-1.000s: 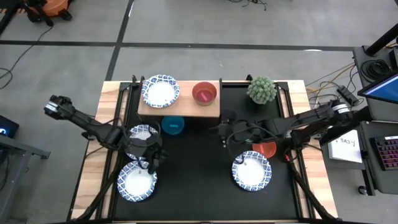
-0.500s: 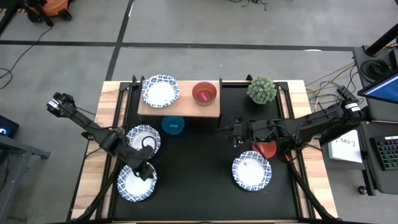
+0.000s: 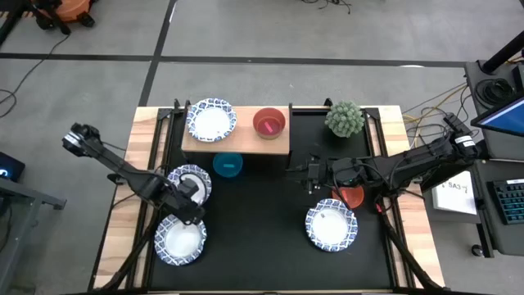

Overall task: Place and stack bowls onto a shelf
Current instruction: Stack the white bowl on top of the other white bowl on the shelf

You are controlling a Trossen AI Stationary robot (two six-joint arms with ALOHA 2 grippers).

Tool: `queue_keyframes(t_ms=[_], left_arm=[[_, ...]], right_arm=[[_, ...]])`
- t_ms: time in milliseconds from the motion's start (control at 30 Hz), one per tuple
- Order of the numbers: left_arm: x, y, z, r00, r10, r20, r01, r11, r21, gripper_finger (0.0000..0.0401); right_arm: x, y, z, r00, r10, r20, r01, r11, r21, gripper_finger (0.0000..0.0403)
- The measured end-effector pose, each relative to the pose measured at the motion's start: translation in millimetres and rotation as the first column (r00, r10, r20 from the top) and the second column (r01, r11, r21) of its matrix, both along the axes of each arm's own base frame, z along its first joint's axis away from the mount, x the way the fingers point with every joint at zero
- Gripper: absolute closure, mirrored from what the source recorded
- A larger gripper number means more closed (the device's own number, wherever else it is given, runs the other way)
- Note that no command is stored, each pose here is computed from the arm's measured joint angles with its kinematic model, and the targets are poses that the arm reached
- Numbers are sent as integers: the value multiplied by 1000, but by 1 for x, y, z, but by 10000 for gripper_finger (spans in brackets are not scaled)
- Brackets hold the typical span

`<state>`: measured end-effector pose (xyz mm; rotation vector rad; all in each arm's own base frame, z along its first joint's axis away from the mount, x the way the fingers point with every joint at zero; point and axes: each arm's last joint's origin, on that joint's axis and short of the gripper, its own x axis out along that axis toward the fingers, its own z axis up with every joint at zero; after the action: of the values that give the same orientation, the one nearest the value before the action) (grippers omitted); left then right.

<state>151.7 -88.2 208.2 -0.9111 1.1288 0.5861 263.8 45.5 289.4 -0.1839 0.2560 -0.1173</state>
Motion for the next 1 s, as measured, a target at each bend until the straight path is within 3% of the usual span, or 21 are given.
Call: queue_keyframes(t_ms=[333, 733, 1000], left_arm=[[8, -4, -14, 997, 4, -76, 0, 999, 45, 332], [10, -3, -16, 998, 49, -45, -44, 993, 111, 242], [17, -1, -29, 993, 55, -106, -37, 986, 165, 241]], right_arm=[[0, 0, -2, 1000, -1, -10, 1, 1000, 0, 316], [-1, 0, -3, 1000, -1, -15, 1, 1000, -1, 316], [-1, 0, -3, 1000, -1, -16, 1, 1000, -1, 316]])
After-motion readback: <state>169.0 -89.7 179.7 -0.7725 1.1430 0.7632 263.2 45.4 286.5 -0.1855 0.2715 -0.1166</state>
